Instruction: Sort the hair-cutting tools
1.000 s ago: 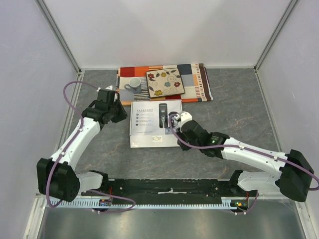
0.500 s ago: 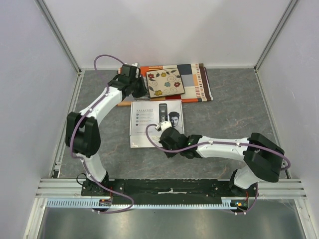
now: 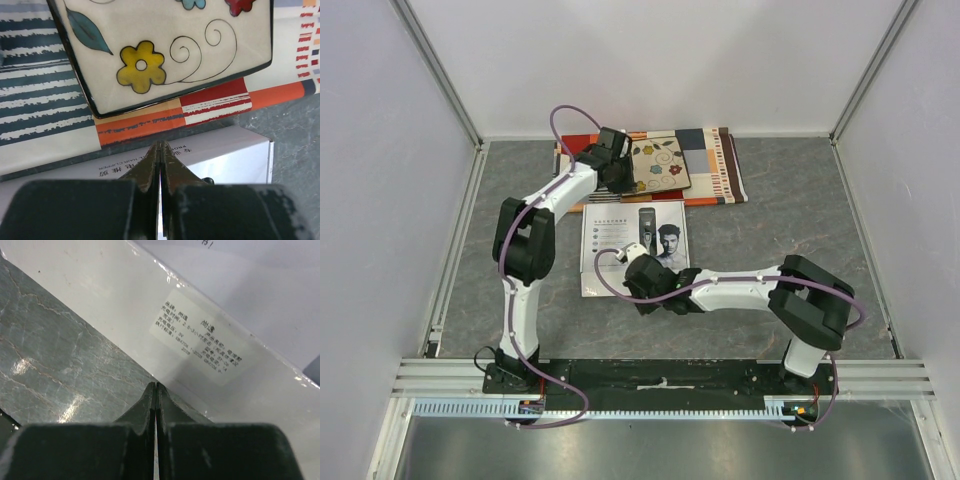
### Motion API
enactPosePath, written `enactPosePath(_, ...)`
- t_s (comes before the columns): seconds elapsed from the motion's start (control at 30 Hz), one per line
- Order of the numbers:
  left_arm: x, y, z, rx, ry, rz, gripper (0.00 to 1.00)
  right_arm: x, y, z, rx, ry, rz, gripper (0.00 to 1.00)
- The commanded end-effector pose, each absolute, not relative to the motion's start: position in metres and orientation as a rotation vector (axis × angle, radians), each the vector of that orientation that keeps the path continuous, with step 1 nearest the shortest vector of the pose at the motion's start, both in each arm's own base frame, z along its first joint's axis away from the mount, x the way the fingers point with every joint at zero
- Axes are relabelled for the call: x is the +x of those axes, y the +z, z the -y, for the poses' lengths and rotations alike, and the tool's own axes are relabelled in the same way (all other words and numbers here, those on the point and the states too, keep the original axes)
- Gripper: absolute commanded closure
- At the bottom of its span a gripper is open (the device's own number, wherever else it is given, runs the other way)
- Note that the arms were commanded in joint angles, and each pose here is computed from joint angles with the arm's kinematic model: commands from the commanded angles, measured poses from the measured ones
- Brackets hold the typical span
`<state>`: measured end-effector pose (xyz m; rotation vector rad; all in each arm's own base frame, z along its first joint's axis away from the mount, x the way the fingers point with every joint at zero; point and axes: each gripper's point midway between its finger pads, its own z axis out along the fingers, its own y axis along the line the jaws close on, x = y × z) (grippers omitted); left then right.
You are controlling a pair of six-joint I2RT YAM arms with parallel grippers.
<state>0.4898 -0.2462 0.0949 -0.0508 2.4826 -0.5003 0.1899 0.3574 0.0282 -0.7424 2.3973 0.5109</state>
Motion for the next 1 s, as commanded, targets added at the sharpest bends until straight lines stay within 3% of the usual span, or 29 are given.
enactPosePath(0.0, 0.498, 0.089, 0.245, 0.019, -0.408, -2.472, 0.98, 0.203, 0.041, -0.379, -0.709, 0.55, -2.339, 1.0)
enactPosePath(0.97, 0.42, 0.035, 0.234, 0.074, -0.264, -2.633, 0.98, 0.259, 0.001, -0.343, -0.436, 0.326, -2.293, 1.0)
